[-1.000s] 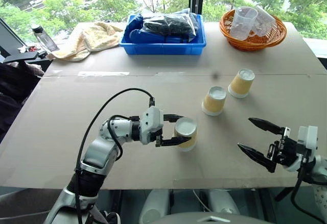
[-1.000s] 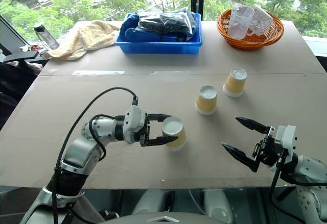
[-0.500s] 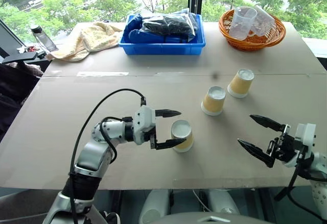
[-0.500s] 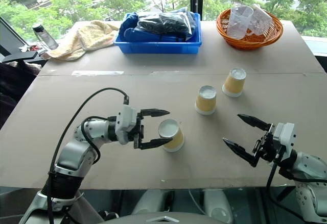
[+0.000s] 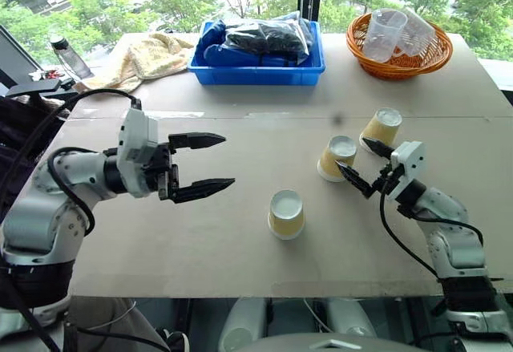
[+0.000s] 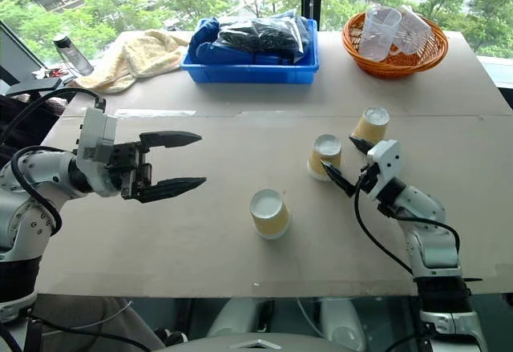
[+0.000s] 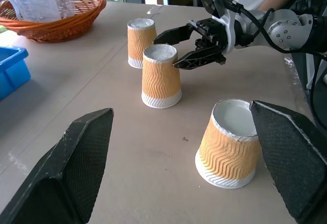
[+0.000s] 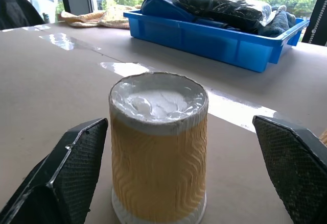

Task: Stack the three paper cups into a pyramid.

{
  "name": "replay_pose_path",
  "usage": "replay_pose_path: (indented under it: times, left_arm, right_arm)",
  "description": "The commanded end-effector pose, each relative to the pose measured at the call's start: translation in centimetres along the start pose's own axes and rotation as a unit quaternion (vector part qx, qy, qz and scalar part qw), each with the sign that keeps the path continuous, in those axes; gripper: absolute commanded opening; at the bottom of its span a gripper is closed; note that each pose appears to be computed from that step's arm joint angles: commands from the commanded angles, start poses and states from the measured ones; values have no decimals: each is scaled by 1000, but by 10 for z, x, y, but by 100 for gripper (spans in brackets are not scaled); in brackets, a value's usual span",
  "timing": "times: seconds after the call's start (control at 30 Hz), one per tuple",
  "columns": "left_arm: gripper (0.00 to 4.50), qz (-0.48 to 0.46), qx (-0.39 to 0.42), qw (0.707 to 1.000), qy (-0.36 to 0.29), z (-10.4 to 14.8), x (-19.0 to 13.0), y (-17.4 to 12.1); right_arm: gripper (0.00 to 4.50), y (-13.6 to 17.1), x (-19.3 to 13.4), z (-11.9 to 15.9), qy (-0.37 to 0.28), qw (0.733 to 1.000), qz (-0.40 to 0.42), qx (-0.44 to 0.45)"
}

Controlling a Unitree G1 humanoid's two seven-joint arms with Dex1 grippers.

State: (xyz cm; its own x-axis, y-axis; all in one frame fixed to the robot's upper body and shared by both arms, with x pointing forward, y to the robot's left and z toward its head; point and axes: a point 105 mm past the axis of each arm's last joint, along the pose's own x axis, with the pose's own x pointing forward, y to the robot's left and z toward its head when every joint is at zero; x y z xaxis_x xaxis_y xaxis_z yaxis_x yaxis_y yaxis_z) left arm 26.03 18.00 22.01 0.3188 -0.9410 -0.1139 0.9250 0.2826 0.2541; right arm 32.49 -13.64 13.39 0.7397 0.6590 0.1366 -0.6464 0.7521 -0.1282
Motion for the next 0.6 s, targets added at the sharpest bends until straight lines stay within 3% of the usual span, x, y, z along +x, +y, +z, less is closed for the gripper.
replay_pose_path:
  times: [0.03, 0.47, 0.57, 0.6]
  left_arm:
    - [440, -5, 26, 1000, -7, 14, -7, 1]
    - [440, -32, 11, 999, -24, 21, 0, -5]
    - [450, -32, 8, 999, -22, 18, 1, -4]
    - [450, -31, 6, 999, -20, 17, 1, -4]
  right_arm:
    - [450, 4, 9, 8, -23, 1000, 12, 7]
    - [450, 16, 26, 5, -21, 998, 46, 28]
    - [366, 20, 25, 9, -32, 997, 55, 34]
    - [319, 20, 25, 9, -32, 997, 58, 34]
